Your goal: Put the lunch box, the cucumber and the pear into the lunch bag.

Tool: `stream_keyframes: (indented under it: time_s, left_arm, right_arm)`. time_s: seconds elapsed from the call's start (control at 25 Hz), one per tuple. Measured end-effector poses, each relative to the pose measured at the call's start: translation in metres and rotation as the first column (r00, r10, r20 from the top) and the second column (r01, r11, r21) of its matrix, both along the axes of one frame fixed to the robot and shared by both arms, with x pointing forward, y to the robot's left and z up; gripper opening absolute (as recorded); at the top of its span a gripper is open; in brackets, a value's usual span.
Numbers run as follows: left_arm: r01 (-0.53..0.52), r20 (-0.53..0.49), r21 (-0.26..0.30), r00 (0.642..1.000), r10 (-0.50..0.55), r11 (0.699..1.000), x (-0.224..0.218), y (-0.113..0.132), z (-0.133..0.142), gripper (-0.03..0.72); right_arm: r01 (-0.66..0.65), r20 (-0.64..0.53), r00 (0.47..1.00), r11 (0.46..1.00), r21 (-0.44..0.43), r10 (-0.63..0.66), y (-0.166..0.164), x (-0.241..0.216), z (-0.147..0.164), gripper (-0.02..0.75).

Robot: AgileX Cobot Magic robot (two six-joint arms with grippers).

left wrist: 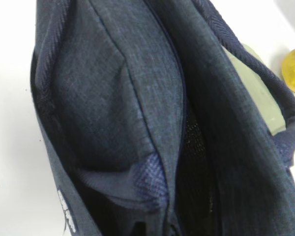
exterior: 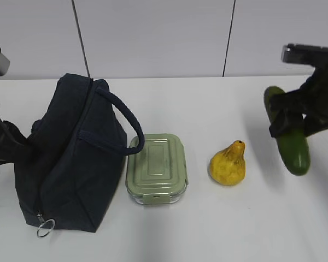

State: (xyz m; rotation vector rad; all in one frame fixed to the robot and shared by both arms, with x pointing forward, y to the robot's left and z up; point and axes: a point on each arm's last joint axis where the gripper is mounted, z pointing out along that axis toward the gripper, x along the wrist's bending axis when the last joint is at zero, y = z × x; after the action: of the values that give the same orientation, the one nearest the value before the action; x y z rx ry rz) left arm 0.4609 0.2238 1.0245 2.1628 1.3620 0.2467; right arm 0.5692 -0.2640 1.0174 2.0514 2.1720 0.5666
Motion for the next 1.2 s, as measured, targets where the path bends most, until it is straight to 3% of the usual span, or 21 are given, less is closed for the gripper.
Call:
stream_keyframes:
  time_s: [0.28, 0.6, 0.92, 1.2]
  left_arm:
    - [0.000, 0.000, 0.000, 1.000, 0.000, 1.000, 0.000, 0.000, 0.000, 0.004]
    - [0.000, 0.000, -0.001, 1.000, 0.000, 1.000, 0.000, 0.000, 0.000, 0.004]
    - [0.000, 0.000, -0.001, 1.000, 0.000, 1.000, 0.000, 0.000, 0.000, 0.004]
    - [0.000, 0.000, -0.001, 1.000, 0.000, 1.000, 0.000, 0.000, 0.000, 0.004]
  right_arm:
    - [-0.107, 0.117, 0.990, 0.939, 0.326, 0.072, 0.037, -0.009, 0.054, 0.390]
    - [-0.300, 0.255, 0.945, 0.849, 0.435, 0.203, 0.133, -0.016, 0.078, 0.389]
    - [-0.404, 0.278, 0.912, 0.767, 0.498, 0.300, 0.220, -0.005, 0.068, 0.389]
    - [-0.398, 0.302, 0.914, 0.736, 0.548, 0.270, 0.261, 0.011, 0.058, 0.389]
